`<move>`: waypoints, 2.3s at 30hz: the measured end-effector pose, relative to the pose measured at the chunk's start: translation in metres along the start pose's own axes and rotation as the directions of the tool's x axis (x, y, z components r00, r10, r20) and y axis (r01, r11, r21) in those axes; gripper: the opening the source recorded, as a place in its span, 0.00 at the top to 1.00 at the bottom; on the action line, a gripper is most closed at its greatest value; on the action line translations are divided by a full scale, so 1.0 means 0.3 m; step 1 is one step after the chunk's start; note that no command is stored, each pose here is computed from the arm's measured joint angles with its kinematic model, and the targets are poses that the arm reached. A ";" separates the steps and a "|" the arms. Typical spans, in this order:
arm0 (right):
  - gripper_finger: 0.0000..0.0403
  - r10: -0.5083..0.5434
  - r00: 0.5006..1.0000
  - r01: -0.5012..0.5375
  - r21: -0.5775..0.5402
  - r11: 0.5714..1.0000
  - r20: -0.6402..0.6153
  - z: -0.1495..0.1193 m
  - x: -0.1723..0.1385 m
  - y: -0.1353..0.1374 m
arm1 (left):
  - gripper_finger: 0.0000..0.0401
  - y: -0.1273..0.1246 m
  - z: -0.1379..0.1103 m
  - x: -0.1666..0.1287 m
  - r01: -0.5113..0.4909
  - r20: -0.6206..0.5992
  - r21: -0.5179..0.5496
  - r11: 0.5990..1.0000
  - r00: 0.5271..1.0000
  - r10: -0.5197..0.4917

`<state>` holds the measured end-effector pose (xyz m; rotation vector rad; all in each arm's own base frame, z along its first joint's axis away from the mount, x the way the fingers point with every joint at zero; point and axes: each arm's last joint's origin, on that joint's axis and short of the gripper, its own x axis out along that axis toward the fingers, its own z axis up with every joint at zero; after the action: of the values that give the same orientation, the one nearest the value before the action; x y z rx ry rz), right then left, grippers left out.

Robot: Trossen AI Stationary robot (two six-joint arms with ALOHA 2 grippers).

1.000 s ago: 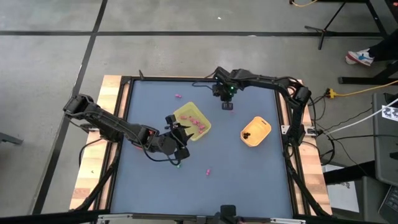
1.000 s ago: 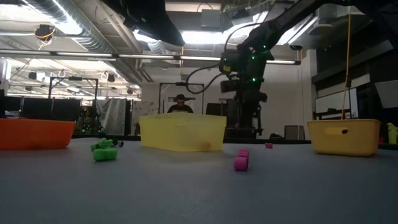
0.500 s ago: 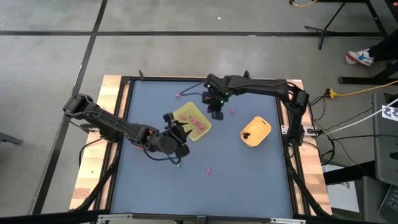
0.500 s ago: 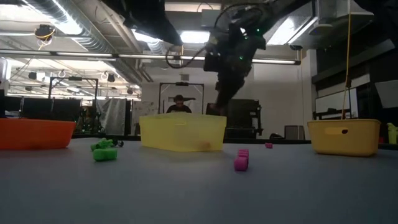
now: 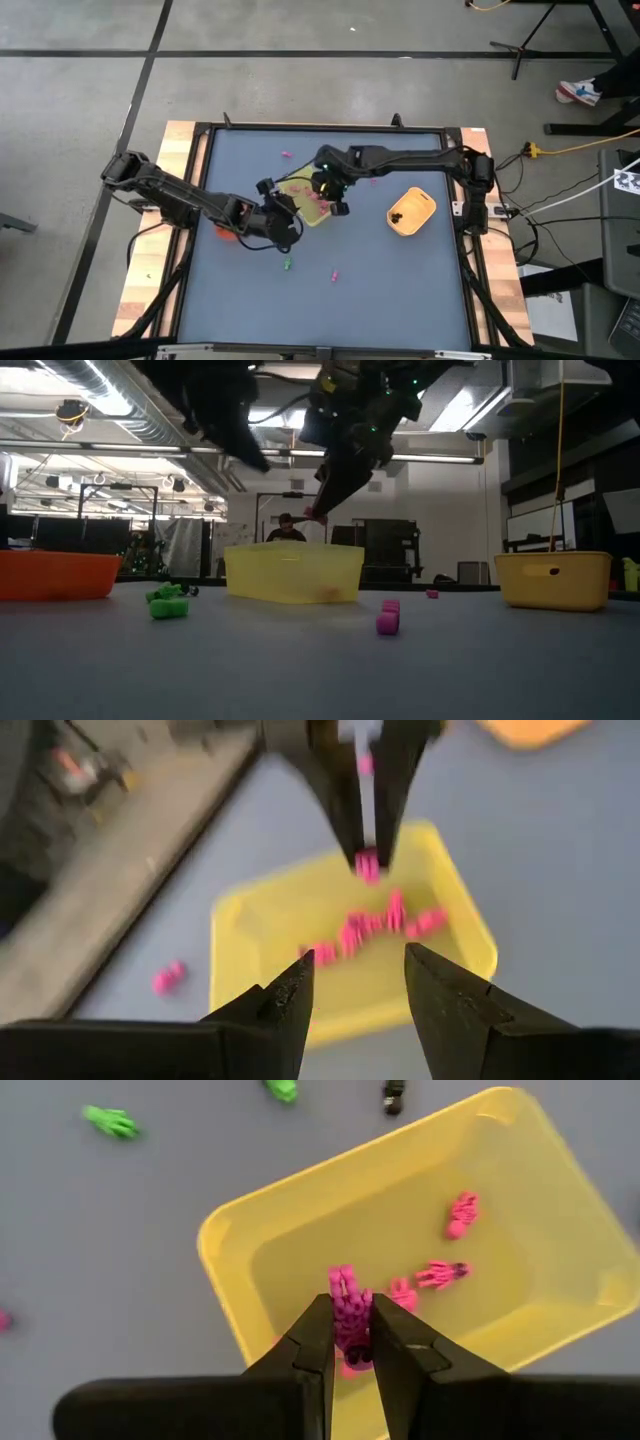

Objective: Sort Halloween decoration
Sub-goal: Put the pink skeleton toy into the yellow bin, then put the black skeleton toy into the yellow-orange bin

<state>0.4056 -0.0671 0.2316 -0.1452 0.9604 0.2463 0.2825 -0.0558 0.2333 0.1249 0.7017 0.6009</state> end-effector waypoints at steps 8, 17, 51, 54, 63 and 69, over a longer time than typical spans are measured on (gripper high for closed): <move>0.87 -0.098 0.995 0.098 -0.033 0.995 -0.022 0.018 0.009 0.028 | 0.65 0.055 -0.076 0.021 0.046 -0.303 -0.044 0.998 0.951 -0.057; 0.84 -0.092 0.996 0.092 -0.034 0.995 -0.017 0.018 0.008 0.026 | 0.65 0.149 -0.117 0.055 0.022 -0.536 -0.053 0.998 0.843 -0.047; 0.59 -0.090 0.996 0.090 -0.036 0.995 -0.018 0.018 0.007 0.025 | 0.65 0.295 -0.285 0.241 0.220 -0.588 -0.156 0.963 0.762 -0.269; 0.59 -0.091 0.996 0.090 -0.037 0.995 -0.017 0.018 0.007 0.025 | 0.65 0.298 -0.298 0.249 0.228 -0.581 -0.157 0.961 0.766 -0.277; 0.59 -0.087 0.996 0.086 -0.037 0.996 -0.015 0.018 0.007 0.026 | 0.65 0.299 -0.349 0.271 0.272 -0.536 -0.189 0.944 0.776 -0.331; 0.59 -0.087 0.996 0.087 -0.037 0.996 -0.015 0.018 0.007 0.026 | 0.66 0.298 -0.363 0.271 0.271 -0.531 -0.188 0.944 0.780 -0.330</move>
<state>0.4089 -0.0581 0.2329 -0.2222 0.9640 0.1827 0.2193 0.0536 0.1309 -0.2723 1.2330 0.3555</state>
